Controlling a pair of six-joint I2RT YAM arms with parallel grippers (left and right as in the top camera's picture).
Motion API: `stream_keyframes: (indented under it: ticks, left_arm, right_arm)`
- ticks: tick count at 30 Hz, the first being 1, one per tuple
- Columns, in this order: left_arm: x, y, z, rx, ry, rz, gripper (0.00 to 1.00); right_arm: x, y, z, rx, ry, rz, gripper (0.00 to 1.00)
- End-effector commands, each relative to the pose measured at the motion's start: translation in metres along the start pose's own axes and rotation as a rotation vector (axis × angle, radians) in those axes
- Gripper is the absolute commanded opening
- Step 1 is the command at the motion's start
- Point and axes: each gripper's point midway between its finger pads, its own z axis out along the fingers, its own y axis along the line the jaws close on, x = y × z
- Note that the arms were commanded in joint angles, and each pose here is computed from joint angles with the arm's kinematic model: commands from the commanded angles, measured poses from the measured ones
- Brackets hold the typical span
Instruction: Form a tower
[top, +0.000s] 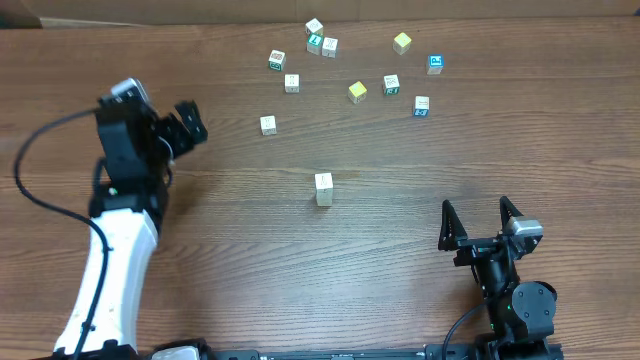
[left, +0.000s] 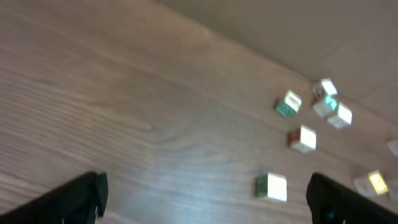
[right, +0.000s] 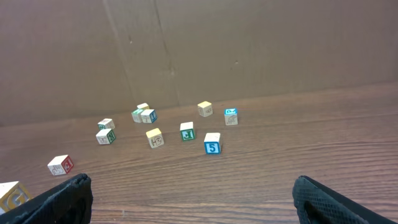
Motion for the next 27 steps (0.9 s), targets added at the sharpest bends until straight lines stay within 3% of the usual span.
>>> stream_keyframes:
  ticks: [1, 14, 27]
  left_arm:
    - [0.017, -0.013, -0.01, 0.115, -0.017, 0.044, 1.0]
    - [0.116, 0.021, -0.024, 0.118, 0.025, 0.014, 1.0]
    - [0.162, 0.043, -0.055, 0.111, -0.038, 0.02, 0.99]
  right_arm:
    - [0.001, 0.0, 0.0, -0.004, -0.006, -0.004, 1.0]
    - [0.001, 0.0, 0.0, -0.004, -0.006, -0.004, 1.0]
    - [0.001, 0.0, 0.0, -0.004, -0.006, -0.004, 1.0]
